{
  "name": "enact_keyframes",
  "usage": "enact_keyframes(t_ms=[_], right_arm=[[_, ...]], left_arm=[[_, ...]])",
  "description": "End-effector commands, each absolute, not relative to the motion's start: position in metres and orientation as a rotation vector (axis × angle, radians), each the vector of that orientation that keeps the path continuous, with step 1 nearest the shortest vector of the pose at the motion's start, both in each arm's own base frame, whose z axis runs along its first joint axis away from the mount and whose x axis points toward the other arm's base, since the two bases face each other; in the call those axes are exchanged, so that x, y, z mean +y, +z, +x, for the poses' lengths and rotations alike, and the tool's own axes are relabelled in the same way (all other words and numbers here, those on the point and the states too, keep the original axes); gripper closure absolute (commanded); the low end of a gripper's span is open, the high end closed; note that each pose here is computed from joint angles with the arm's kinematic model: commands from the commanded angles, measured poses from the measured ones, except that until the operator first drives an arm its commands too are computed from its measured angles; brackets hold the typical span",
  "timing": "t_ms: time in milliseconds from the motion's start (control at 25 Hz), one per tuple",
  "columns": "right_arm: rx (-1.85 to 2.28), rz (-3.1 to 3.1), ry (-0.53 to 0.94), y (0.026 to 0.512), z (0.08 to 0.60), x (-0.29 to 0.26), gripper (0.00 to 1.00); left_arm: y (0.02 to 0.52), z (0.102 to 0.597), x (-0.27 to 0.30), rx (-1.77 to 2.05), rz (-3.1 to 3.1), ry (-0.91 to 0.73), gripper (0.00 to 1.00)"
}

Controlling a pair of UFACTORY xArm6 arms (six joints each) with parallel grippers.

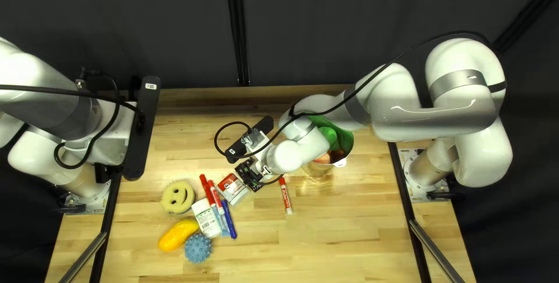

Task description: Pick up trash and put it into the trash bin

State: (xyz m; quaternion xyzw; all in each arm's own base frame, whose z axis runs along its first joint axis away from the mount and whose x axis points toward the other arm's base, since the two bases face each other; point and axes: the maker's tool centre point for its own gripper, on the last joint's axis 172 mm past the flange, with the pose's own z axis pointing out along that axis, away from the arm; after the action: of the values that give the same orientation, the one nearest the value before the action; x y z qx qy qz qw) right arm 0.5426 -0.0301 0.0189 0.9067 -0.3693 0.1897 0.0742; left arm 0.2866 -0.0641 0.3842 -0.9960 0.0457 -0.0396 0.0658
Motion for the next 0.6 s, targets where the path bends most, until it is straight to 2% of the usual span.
enact_keyframes(t_ms=[40, 200, 400, 480, 520, 560, 600], right_arm=[[-1.11, 2.721, 0.577, 0.026, 0.544, -0.026, 0.95], [-1.103, 2.708, 0.605, 0.046, 0.539, -0.021, 0.93], [-1.072, 2.665, 0.654, 0.093, 0.529, -0.009, 0.95], [-1.055, 2.647, 0.661, 0.102, 0.528, -0.005, 0.91], [-1.037, 2.637, 0.654, 0.104, 0.53, -0.002, 0.68], [-1.02, 2.635, 0.641, 0.102, 0.531, 0.0, 0.24], [-1.008, 2.635, 0.629, 0.098, 0.532, 0.0, 0.17]], left_arm=[[0.384, 0.287, -0.064, 0.138, -3.004, -0.119, 0.0], [0.384, 0.287, -0.064, 0.138, -3.004, -0.119, 0.0], [0.384, 0.287, -0.064, 0.138, -3.004, -0.119, 0.0], [0.384, 0.287, -0.064, 0.138, -3.004, -0.119, 0.0], [0.384, 0.287, -0.064, 0.138, -3.004, -0.119, 0.0], [0.384, 0.287, -0.064, 0.138, -3.004, -0.119, 0.0], [0.384, 0.287, -0.064, 0.138, -3.004, -0.119, 0.0]])
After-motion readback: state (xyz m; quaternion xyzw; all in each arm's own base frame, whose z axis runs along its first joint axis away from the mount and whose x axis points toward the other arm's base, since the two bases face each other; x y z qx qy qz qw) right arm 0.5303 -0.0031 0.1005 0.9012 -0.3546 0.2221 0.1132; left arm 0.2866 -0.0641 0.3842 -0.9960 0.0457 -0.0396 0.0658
